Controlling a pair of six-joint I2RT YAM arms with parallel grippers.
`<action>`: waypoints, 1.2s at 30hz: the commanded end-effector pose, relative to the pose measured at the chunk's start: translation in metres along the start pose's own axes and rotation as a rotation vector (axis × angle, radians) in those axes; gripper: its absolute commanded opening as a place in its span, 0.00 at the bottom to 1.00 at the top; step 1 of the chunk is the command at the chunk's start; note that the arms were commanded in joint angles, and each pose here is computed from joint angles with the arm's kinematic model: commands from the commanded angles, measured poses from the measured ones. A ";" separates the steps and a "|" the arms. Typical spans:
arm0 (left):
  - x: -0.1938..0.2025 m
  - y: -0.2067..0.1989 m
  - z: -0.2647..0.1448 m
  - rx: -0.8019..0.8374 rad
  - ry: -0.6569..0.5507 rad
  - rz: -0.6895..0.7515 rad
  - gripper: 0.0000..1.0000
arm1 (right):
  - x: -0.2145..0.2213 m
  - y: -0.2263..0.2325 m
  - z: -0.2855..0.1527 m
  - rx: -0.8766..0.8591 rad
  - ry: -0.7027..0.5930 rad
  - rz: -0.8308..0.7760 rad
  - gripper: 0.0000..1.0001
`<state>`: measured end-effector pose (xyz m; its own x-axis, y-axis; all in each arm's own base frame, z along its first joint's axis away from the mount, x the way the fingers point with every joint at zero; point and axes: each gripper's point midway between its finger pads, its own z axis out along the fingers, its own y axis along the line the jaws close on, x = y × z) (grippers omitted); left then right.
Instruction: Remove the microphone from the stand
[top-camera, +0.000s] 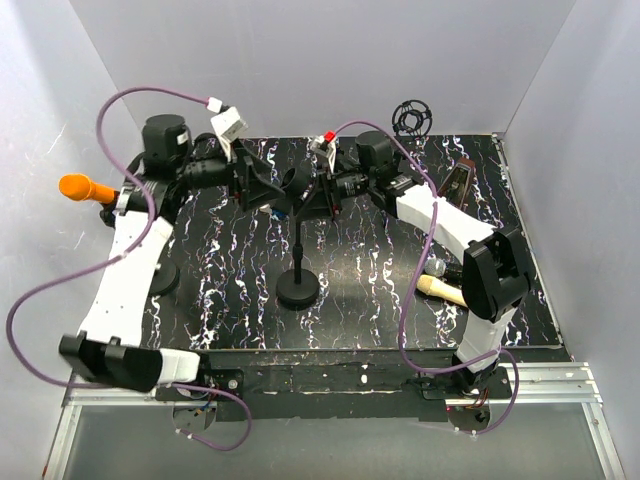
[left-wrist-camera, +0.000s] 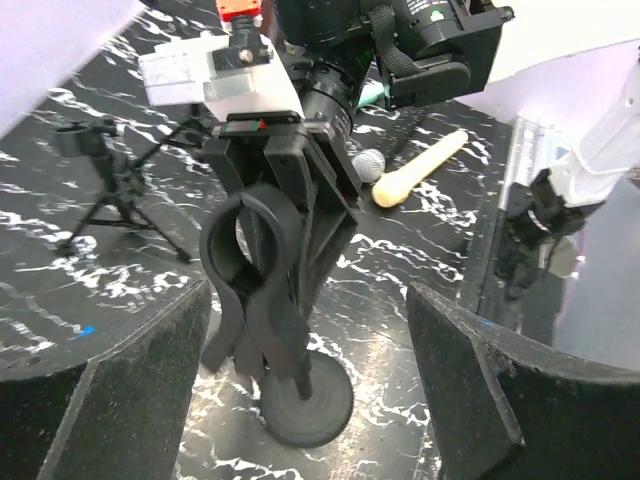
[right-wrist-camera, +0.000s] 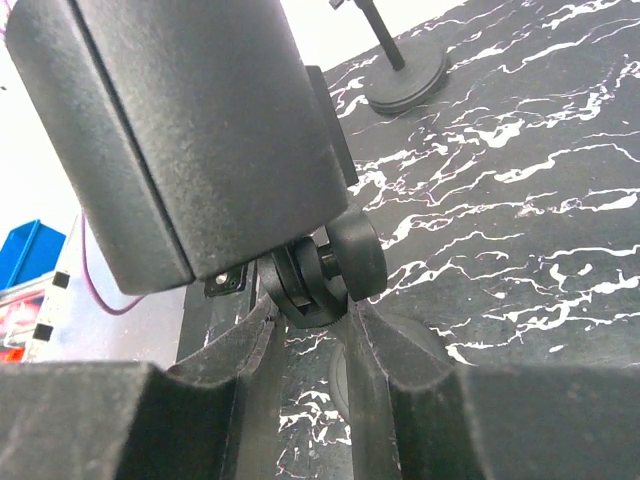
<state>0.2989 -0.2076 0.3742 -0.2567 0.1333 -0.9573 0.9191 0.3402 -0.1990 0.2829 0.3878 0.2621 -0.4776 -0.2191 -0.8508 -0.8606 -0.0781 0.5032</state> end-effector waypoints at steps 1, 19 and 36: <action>-0.009 -0.027 -0.033 -0.125 -0.047 0.111 0.79 | -0.014 0.003 -0.017 0.024 -0.047 0.047 0.01; 0.143 0.000 0.066 0.048 0.020 0.070 0.68 | -0.016 -0.025 -0.040 0.093 -0.081 0.158 0.01; 0.200 0.033 0.120 -0.054 0.047 0.042 0.55 | -0.015 -0.030 -0.041 0.124 -0.089 0.208 0.01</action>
<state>0.3044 -0.2707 0.1365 -0.2966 0.2344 -0.9258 0.9065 0.3742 -0.1957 0.3265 0.3525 0.2577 -0.6545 -0.1396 -0.7431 -0.7559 0.1028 0.6465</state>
